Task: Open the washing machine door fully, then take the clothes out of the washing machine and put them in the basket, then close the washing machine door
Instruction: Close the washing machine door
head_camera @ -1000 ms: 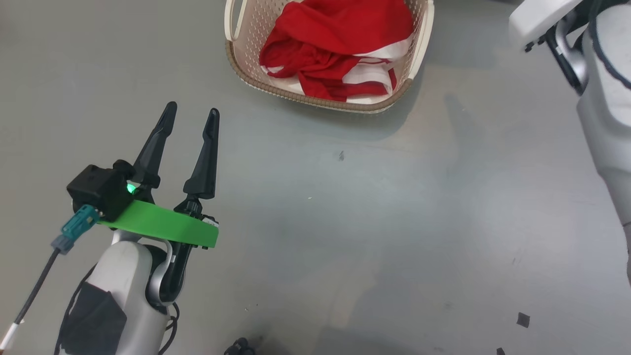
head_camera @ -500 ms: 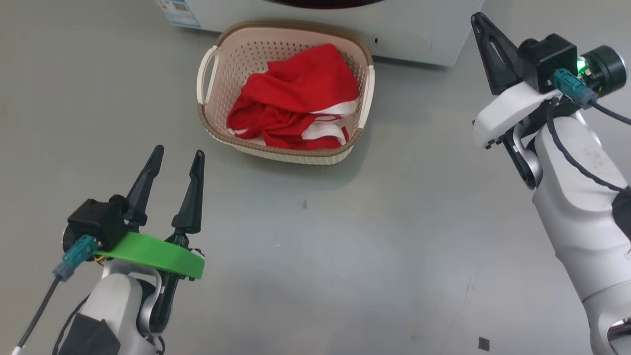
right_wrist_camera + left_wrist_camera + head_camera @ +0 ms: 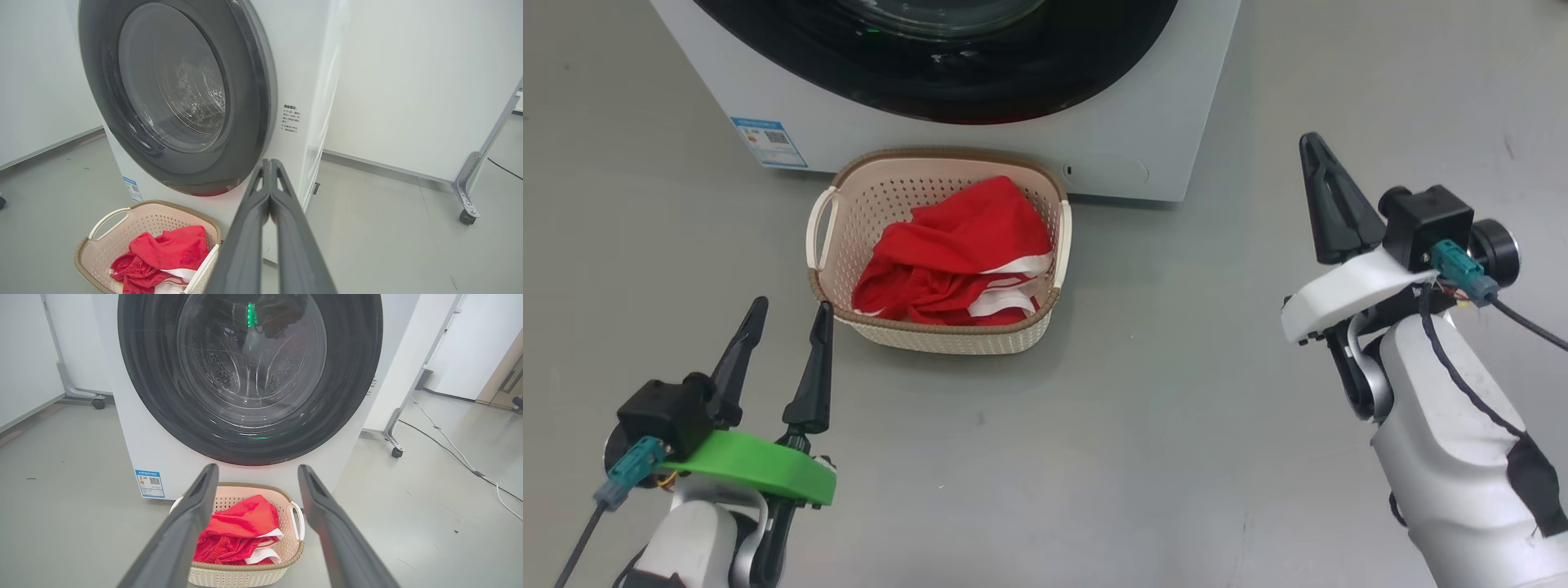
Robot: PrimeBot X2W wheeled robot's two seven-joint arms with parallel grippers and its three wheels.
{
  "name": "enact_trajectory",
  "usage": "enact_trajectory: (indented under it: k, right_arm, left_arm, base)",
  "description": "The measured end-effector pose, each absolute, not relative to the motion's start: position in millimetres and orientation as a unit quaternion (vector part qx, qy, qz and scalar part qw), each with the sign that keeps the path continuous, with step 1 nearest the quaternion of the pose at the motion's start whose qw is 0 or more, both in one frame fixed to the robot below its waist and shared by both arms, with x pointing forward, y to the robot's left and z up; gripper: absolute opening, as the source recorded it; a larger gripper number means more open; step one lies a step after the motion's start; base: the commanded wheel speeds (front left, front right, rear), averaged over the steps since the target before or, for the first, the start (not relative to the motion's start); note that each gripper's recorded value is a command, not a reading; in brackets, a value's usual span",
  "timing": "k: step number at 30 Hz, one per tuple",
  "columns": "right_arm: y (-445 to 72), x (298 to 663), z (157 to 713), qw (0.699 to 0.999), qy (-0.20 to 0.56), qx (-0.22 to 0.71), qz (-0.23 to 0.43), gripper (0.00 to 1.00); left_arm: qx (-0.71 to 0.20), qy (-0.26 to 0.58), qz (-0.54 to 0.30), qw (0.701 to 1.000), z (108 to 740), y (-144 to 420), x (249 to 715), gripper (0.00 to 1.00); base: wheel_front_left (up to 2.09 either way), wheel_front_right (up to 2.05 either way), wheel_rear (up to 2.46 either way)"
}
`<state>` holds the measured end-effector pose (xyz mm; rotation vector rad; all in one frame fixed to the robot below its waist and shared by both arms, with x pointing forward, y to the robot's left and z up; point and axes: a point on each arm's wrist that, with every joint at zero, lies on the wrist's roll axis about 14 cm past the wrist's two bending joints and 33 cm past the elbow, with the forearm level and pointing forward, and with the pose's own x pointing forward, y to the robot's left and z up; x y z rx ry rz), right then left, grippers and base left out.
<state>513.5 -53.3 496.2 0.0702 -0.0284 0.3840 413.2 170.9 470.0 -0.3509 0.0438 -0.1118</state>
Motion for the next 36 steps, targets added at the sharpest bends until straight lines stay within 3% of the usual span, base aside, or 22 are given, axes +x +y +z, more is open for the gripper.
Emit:
enact_trajectory:
  k: [13, 27, 29, 30, 36]
  right_arm:
    - [-114.7, 458.9, 494.0, 0.994, -0.007, 0.071, 0.088, 0.00]
    - [-134.2, 407.4, 482.6, 0.994, 0.008, 0.089, 0.054, 0.00]
    - [-133.4, 401.3, 479.9, 0.994, 0.012, 0.093, 0.053, 0.76]
    - [-133.6, 399.0, 479.0, 0.994, 0.013, 0.094, 0.052, 1.00]
    - [-134.4, 392.1, 478.3, 0.994, 0.013, 0.099, 0.049, 1.00]
  left_arm:
    - [-0.198, 0.005, -0.047, 0.979, 480.7, 169.6, 399.3, 1.00]
    - [-0.206, 0.008, -0.049, 0.977, 479.9, 161.2, 379.4, 1.00]
    - [-0.208, 0.009, -0.046, 0.977, 479.3, 162.1, 377.4, 1.00]
    - [-0.209, 0.010, -0.044, 0.977, 478.4, 162.9, 377.0, 1.00]
    - [-0.211, 0.017, -0.040, 0.977, 473.5, 163.8, 373.8, 1.00]
  base:
    - [0.00, 0.00, 0.00]
    - [0.00, 0.00, 0.00]
    - [0.00, 0.00, 0.00]
    - [0.00, 0.00, 0.00]
    - [0.00, 0.00, 0.00]
